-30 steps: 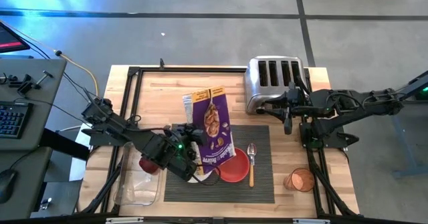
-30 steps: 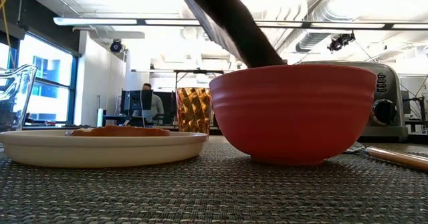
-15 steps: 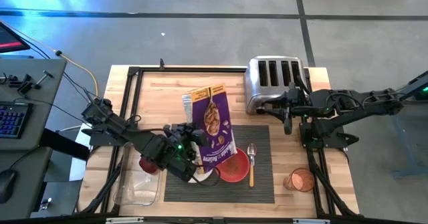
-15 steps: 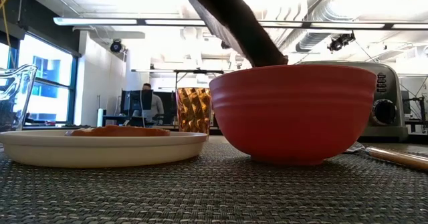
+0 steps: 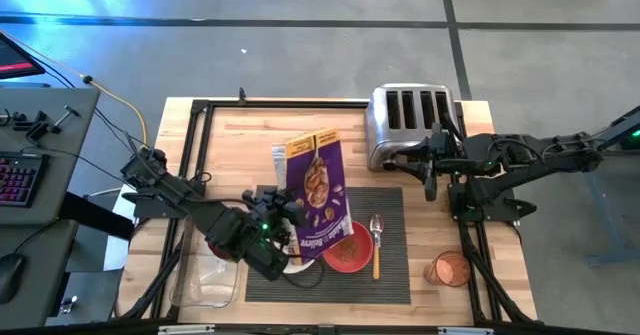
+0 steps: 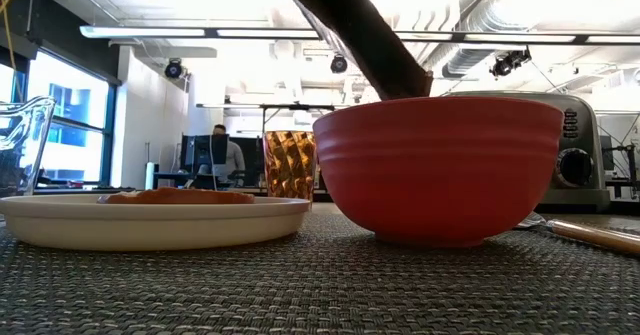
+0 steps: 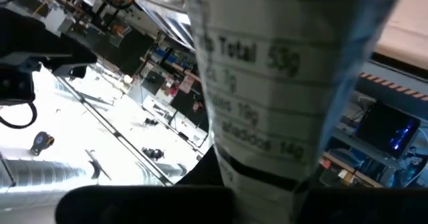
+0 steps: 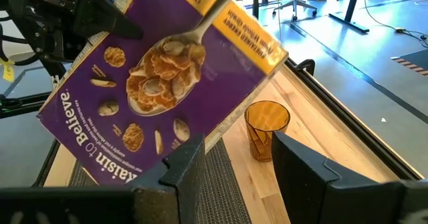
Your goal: Arrange a breakfast setting
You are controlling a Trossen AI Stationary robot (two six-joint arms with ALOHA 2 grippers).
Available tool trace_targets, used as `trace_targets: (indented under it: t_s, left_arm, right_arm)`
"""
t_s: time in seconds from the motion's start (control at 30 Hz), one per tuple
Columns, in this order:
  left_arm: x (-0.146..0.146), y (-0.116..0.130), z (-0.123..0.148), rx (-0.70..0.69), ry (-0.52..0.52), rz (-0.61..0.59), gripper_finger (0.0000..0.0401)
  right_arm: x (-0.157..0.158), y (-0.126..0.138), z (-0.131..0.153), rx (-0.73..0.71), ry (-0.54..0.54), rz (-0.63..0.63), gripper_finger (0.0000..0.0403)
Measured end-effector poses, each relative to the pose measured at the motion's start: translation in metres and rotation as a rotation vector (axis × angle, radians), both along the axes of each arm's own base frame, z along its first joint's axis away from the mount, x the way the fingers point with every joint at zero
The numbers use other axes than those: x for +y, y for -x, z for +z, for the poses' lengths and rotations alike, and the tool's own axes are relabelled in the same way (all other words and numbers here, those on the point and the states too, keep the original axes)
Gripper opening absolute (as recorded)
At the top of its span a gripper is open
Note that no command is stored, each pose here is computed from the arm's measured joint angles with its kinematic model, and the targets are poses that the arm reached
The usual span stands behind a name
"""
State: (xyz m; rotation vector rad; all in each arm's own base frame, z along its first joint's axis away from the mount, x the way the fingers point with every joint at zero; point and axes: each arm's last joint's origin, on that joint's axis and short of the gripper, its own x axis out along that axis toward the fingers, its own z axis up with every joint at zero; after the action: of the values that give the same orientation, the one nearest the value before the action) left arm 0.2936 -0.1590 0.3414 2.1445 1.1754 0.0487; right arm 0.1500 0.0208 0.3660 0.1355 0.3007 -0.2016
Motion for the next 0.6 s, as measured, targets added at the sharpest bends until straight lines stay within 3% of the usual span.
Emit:
trace_targets:
  t_s: [0.27,0.6]
  left_arm:
    - [-0.0033,0.0018,0.0005,-0.009,-0.013,-0.007,0.0000]
    - [-0.0014,-0.0013,-0.0011,0.084,0.001,-0.045,0.0000]
  right_arm:
    - [0.0000,0.0000,0.0000,0.000,0.000,0.000,0.0154]
    - [0.0000,0.0000,0.0000,0.000,0.000,0.000,0.0154]
